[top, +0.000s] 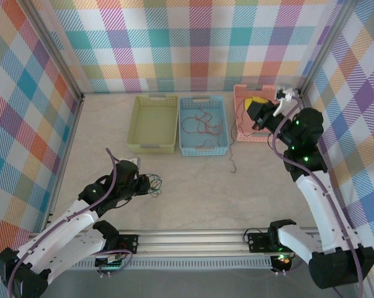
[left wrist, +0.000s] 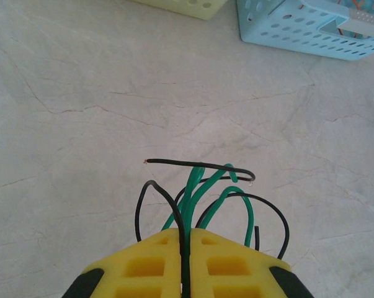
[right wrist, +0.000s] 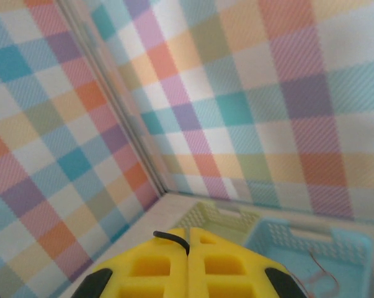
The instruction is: Untangle the cables
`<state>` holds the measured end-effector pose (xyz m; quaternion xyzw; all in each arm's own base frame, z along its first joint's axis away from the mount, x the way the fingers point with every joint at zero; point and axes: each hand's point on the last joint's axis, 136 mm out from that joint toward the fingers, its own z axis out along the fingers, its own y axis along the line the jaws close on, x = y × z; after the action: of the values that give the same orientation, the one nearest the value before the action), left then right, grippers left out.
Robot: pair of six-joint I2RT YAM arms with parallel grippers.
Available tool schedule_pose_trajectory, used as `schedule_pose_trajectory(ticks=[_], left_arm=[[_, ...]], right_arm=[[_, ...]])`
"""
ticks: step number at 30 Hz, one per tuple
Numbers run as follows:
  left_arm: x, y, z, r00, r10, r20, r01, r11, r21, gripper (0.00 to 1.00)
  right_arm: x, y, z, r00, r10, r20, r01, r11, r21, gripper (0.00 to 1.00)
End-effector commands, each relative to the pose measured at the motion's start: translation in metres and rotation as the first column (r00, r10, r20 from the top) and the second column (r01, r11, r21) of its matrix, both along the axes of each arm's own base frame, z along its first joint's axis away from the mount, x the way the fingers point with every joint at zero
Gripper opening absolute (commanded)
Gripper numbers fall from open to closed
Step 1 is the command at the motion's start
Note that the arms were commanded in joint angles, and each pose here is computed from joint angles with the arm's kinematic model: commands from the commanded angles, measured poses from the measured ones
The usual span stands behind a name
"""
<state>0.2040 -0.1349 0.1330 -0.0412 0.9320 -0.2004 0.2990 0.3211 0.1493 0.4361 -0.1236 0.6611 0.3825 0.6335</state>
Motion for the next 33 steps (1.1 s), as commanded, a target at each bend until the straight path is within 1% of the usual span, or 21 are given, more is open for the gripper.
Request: schedule_pose_trajectory(ticks=[1, 4, 7, 11, 14, 15, 17, 21, 23, 26, 29, 33], left_arm=[[0.003, -0.003, 0.002, 1.000, 0.008, 0.003, -0.008, 0.999, -0.036, 0.09], [0.001, -0.001, 0.000, 1.000, 0.013, -0.006, -0.013, 0.999, -0.030, 0.09], [-0.002, 0.003, -0.003, 1.000, 0.020, -0.009, -0.020, 1.000, -0.022, 0.09], [-0.004, 0.004, -0.004, 1.000, 0.022, -0.012, -0.023, 0.999, -0.025, 0.08], [-0.006, 0.006, -0.004, 1.000, 0.022, -0.015, -0.022, 1.000, -0.023, 0.08], [-0.007, 0.006, -0.004, 1.000, 0.022, -0.012, -0.022, 1.000, -0.022, 0.08], [-0.007, 0.008, -0.003, 1.000, 0.025, -0.007, -0.025, 0.999, -0.021, 0.08], [-0.008, 0.008, -0.005, 1.000, 0.028, -0.008, -0.028, 0.999, -0.027, 0.08], [-0.008, 0.007, -0.006, 1.000, 0.025, -0.012, -0.025, 0.999, -0.027, 0.08], [-0.008, 0.007, -0.006, 1.000, 0.022, -0.010, -0.023, 0.999, -0.028, 0.08], [-0.007, 0.005, -0.006, 1.000, 0.017, -0.010, -0.018, 0.999, -0.034, 0.08], [-0.007, 0.002, -0.006, 1.000, 0.006, -0.008, -0.007, 0.999, -0.048, 0.08]], right_arm=[[0.008, 0.019, 0.040, 0.996, 0.051, 0.069, -0.053, 0.998, 0.028, 0.00], [0.022, 0.045, 0.073, 0.988, 0.114, 0.103, -0.121, 0.991, 0.064, 0.00], [0.035, 0.076, 0.103, 0.971, 0.192, 0.144, -0.203, 0.977, 0.071, 0.00], [0.065, 0.102, 0.133, 0.962, 0.196, 0.187, -0.218, 0.971, 0.101, 0.00], [0.091, 0.122, 0.139, 0.961, 0.205, 0.186, -0.230, 0.965, 0.123, 0.00], [0.096, 0.129, 0.146, 0.956, 0.211, 0.206, -0.240, 0.963, 0.125, 0.00], [0.111, 0.148, 0.144, 0.951, 0.238, 0.199, -0.266, 0.956, 0.126, 0.00], [0.130, 0.188, 0.142, 0.925, 0.320, 0.202, -0.350, 0.927, 0.136, 0.00], [0.143, 0.201, 0.136, 0.924, 0.328, 0.198, -0.361, 0.918, 0.164, 0.00], [0.154, 0.218, 0.128, 0.912, 0.338, 0.230, -0.383, 0.903, 0.192, 0.00], [0.167, 0.234, 0.109, 0.920, 0.324, 0.221, -0.370, 0.902, 0.222, 0.00], [0.188, 0.260, 0.063, 0.925, 0.348, 0.153, -0.377, 0.894, 0.243, 0.00]])
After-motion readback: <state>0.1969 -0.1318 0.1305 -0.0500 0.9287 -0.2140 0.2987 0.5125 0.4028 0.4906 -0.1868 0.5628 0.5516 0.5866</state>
